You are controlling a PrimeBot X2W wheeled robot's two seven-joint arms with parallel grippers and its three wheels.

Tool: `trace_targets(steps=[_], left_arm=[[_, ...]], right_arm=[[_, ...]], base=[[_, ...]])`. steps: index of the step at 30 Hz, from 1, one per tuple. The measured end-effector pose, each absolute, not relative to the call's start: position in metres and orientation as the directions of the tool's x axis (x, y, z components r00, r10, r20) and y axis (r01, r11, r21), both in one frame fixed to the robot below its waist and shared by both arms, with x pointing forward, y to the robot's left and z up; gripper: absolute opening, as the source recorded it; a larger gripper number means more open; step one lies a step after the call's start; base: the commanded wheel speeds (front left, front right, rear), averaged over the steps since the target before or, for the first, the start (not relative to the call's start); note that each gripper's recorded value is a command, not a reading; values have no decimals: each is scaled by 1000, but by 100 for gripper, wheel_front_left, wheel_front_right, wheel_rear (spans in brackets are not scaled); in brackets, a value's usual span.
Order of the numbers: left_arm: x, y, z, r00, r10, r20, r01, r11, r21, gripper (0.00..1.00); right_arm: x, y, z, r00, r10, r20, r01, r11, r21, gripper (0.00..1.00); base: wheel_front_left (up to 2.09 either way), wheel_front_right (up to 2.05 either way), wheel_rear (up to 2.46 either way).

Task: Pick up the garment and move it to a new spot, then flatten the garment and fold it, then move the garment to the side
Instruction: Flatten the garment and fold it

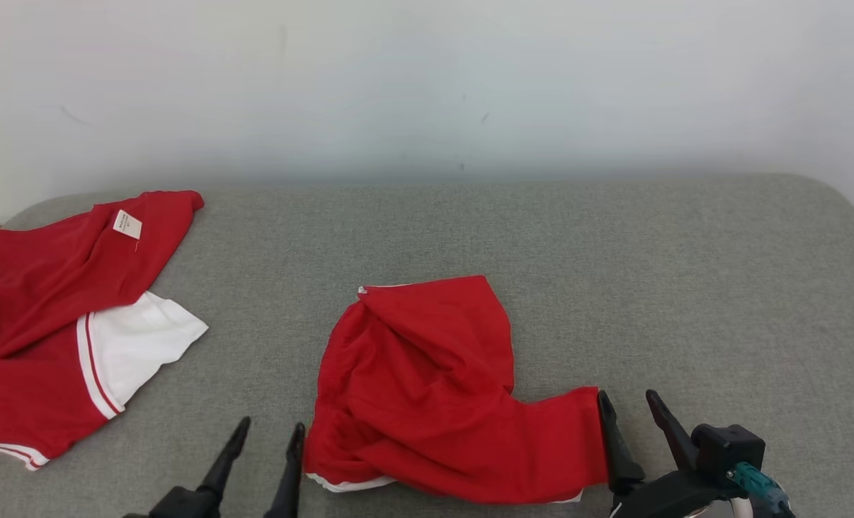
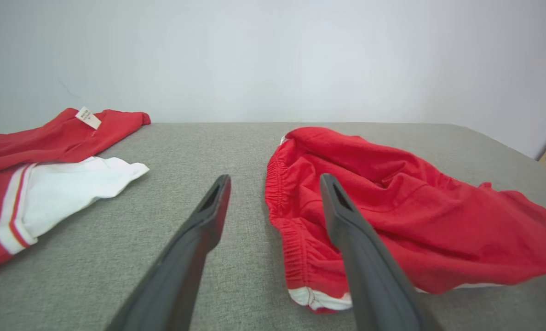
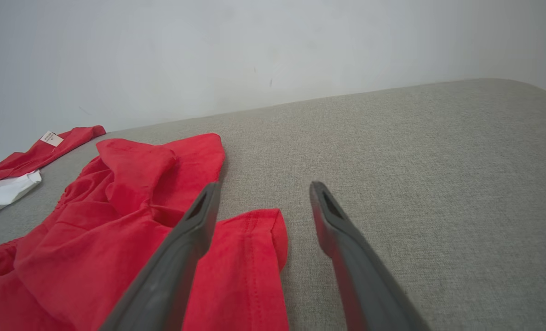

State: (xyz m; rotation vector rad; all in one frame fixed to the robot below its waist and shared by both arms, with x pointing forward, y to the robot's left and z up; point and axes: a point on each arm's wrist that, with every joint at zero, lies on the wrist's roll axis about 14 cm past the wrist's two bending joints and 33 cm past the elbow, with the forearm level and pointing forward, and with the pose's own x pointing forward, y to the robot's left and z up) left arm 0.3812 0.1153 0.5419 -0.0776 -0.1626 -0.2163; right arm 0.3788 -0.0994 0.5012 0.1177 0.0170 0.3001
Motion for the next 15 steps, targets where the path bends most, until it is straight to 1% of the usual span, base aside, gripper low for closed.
trace_targets(steps=[8,15], left_arm=[[388,145,561,971,-75,229,91,994,-58,100],[391,166,564,970,-7,243,19,999,-47,100]], right_arm=[[372,-98,484,947,305,-100,-286,944,165,100],[367,-97,463,928,312,-204,-273,941,201,100]], base=[[0,0,0],[0,0,0]])
